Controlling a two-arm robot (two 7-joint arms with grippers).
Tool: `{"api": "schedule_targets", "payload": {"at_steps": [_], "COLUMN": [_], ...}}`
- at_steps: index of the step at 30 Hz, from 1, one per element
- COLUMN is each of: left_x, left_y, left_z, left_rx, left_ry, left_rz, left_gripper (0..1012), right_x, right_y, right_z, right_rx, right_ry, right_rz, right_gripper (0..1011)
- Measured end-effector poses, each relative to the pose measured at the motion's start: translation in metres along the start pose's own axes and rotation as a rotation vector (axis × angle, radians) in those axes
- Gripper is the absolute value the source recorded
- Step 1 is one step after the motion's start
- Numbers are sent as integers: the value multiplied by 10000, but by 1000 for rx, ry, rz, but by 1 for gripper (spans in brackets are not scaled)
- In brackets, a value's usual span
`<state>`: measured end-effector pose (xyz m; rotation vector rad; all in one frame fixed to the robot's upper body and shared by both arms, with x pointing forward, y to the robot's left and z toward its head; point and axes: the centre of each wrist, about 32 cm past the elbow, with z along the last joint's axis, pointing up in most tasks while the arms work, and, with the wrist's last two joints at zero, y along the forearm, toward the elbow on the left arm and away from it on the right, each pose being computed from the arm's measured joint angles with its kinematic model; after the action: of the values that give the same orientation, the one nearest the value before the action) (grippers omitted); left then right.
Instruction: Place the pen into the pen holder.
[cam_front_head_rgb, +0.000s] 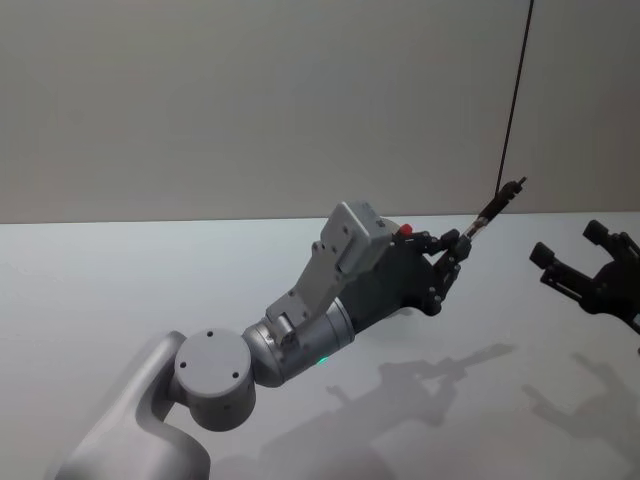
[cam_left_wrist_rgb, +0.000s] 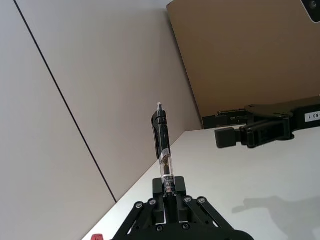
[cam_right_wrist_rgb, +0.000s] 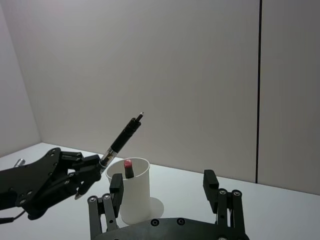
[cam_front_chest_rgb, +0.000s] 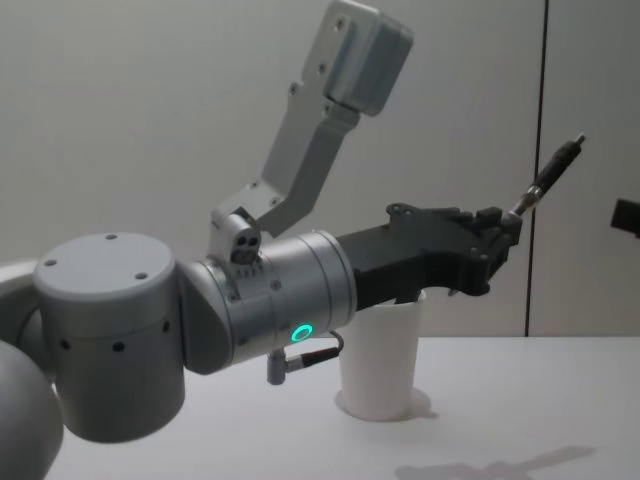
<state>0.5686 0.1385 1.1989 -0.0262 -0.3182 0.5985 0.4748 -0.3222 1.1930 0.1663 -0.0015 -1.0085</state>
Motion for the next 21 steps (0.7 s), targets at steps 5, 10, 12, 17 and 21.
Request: {"api": "schedule_targets", "payload": {"at_steps": [5, 10, 12, 17, 21], "left_x": [0, 0, 0, 0, 0], "left_y": [0, 0, 0, 0, 0], "left_z": [0, 0, 0, 0, 0], "left_rx": [0, 0, 0, 0, 0], "left_ry": [0, 0, 0, 0, 0], "left_rz": [0, 0, 0, 0, 0], "left_gripper": [139, 139, 139, 139, 139], "right_x": [45, 90, 108, 150, 183], "right_y": [-13, -15, -10, 8, 42], "right_z": [-25, -57, -74, -117, -159], "right_rx": [31, 61, 76, 101, 116], "right_ry": [43, 87, 108, 152, 189], "right_rz": [8, 10, 14, 17, 25], "right_gripper": [1002, 1002, 1002, 1002, 1002]}}
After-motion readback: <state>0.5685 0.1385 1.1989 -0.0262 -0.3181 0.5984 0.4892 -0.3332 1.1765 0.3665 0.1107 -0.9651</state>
